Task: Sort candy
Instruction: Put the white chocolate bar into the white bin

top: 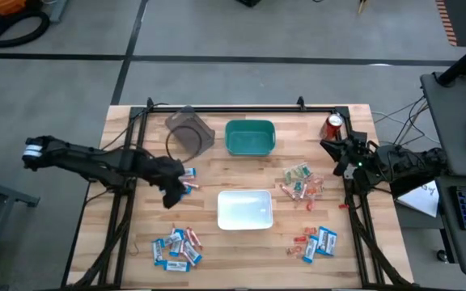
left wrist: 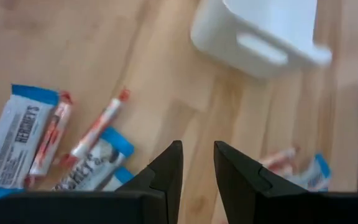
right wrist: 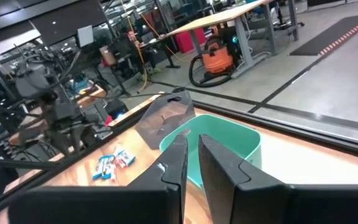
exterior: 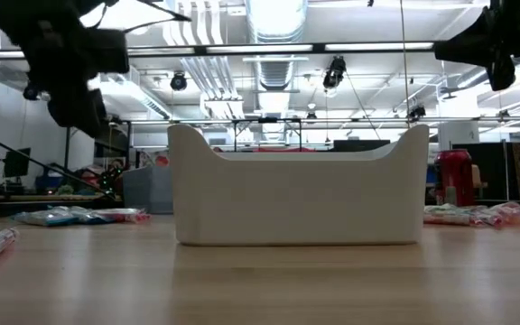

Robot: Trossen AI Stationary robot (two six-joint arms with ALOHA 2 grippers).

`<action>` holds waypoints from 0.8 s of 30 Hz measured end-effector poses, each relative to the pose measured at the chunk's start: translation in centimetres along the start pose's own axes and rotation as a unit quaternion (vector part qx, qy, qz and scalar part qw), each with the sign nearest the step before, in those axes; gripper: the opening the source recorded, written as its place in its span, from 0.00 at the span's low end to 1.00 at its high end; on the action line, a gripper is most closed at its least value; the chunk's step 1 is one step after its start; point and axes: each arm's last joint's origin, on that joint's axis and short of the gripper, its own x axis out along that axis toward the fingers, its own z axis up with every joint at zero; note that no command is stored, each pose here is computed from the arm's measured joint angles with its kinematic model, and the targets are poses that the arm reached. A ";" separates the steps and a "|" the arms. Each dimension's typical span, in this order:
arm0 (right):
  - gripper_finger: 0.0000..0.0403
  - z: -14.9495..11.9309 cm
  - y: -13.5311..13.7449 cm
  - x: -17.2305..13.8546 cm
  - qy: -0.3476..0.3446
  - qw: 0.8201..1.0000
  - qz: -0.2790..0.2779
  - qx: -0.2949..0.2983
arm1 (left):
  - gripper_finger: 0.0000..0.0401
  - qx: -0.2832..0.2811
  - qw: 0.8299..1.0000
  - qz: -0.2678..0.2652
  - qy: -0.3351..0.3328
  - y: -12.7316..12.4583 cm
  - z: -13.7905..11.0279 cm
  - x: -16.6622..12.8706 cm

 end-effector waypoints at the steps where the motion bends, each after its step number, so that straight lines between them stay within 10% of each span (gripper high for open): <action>1: 0.08 0.0 0.0 0.0 0.000 1.000 0.000 0.000 | 0.19 0.015 1.000 0.000 0.009 -0.4 0.1 -0.1; 6: 0.08 0.0 0.0 0.0 0.000 1.000 0.000 0.001 | 0.21 0.106 0.994 -0.004 0.034 -1.8 0.5 0.3; 24: 0.08 0.0 0.0 0.0 -0.001 1.000 0.000 0.001 | 0.43 0.093 0.968 0.123 0.196 -0.1 -1.5 4.1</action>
